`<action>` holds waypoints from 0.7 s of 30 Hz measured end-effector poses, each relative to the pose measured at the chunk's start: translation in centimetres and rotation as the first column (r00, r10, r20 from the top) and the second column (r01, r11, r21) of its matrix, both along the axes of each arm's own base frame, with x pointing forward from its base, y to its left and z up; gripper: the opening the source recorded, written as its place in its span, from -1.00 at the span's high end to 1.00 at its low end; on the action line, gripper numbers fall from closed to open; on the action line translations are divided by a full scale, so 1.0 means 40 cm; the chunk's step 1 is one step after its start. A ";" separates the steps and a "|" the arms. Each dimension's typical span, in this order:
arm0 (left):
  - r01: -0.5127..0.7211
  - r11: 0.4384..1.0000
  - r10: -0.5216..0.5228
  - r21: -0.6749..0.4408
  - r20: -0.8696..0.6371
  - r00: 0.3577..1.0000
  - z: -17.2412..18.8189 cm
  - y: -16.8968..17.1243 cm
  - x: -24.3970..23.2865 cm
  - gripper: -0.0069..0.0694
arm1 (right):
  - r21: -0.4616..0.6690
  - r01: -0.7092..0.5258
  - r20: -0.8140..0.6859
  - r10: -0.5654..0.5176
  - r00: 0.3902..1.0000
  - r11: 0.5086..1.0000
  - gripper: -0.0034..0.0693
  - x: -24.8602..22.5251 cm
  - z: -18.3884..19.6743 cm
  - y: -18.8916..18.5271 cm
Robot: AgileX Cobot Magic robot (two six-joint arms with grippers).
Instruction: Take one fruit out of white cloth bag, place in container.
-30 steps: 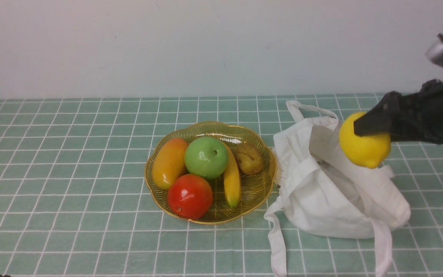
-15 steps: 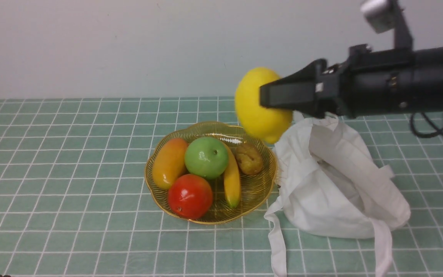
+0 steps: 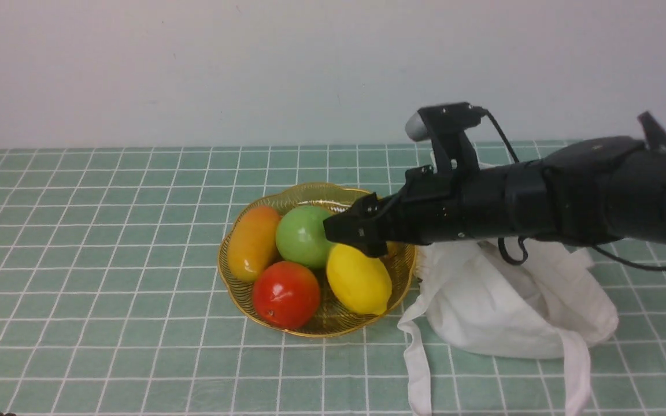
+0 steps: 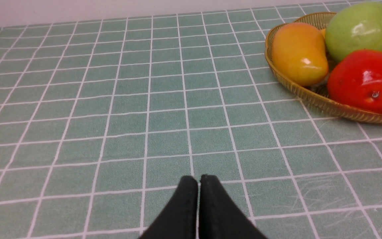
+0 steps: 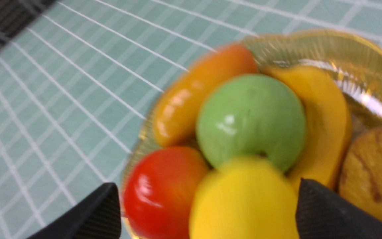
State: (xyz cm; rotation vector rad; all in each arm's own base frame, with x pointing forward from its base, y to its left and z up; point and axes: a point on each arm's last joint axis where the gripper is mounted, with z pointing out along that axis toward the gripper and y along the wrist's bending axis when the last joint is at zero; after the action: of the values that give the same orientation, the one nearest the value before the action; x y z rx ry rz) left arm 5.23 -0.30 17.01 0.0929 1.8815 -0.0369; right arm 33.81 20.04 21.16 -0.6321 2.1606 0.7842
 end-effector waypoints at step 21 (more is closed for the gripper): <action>0.000 1.000 0.000 0.000 0.000 1.000 0.000 0.000 0.000 0.84 | -0.054 0.055 0.117 -0.049 0.992 0.997 -0.06 -0.044 0.185 -0.124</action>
State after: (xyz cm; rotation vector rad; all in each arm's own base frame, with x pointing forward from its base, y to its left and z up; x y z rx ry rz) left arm 5.23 -0.30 17.01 0.0929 1.8815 -0.0369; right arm 32.04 15.10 28.58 -0.6322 2.0910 0.6446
